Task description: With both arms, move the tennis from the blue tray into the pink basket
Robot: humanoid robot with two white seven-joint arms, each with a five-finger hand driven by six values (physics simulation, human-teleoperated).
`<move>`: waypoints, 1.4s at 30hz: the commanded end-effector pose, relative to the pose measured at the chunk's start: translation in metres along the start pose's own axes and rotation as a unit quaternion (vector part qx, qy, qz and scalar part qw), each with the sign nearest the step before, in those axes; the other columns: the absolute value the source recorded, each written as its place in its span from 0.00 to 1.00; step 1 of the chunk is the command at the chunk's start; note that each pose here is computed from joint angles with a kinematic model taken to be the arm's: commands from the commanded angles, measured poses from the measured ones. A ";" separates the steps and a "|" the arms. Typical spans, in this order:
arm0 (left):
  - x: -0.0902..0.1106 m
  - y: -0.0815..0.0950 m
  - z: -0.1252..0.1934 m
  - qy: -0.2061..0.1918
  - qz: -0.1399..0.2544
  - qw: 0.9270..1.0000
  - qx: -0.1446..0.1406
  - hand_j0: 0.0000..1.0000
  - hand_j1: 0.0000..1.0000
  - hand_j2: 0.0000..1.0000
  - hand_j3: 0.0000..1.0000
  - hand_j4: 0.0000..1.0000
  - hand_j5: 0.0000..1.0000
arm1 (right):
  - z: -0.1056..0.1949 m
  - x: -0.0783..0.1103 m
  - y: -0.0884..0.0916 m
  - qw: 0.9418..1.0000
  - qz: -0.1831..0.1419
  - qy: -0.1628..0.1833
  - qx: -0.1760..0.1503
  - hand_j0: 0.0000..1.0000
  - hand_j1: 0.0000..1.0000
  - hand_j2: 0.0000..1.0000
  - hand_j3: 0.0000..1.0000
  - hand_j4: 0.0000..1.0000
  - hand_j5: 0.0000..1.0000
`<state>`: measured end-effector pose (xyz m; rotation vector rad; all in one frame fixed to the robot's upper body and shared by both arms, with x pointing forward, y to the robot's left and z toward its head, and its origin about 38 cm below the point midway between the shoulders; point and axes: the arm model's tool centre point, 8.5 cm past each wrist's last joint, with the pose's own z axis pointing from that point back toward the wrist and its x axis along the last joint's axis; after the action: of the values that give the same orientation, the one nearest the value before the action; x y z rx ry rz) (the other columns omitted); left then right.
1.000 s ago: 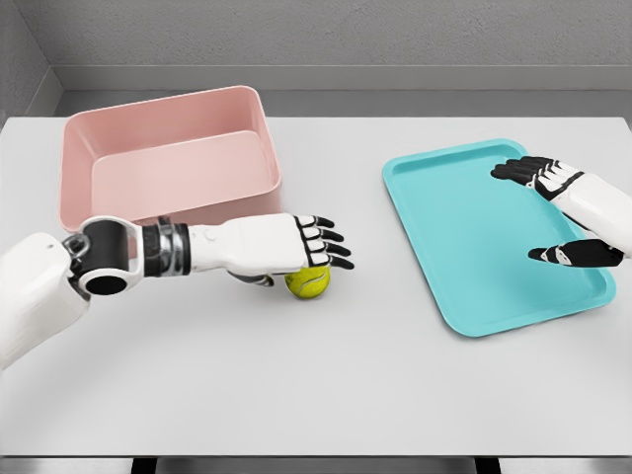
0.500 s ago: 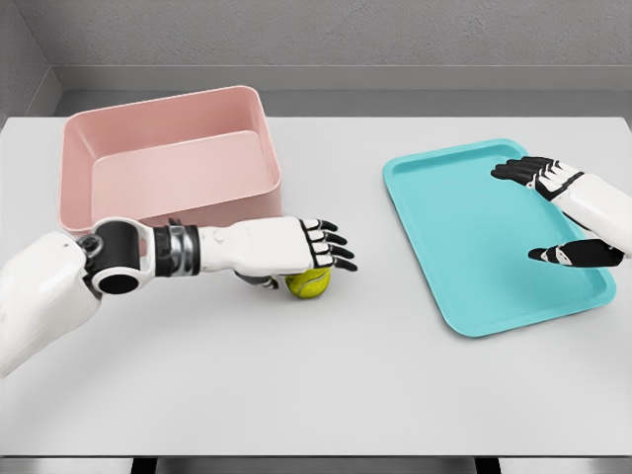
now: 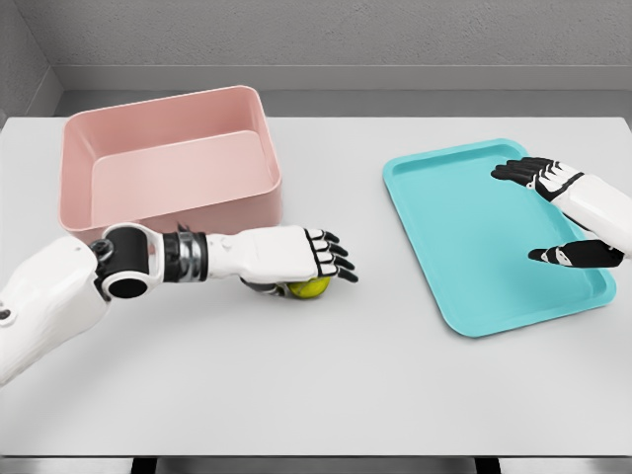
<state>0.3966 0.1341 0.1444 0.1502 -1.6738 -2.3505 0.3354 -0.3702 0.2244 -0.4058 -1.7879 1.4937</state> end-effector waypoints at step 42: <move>-0.012 0.047 0.034 0.006 -0.026 1.000 0.009 0.53 0.53 0.53 0.53 0.53 0.53 | 0.001 0.000 -0.001 1.000 -0.003 0.000 -0.003 1.00 1.00 1.00 1.00 1.00 1.00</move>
<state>0.4084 0.1514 0.1989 0.2225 -1.7028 -2.3804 0.3355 -0.3708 0.2244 -0.4071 -1.7872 1.4921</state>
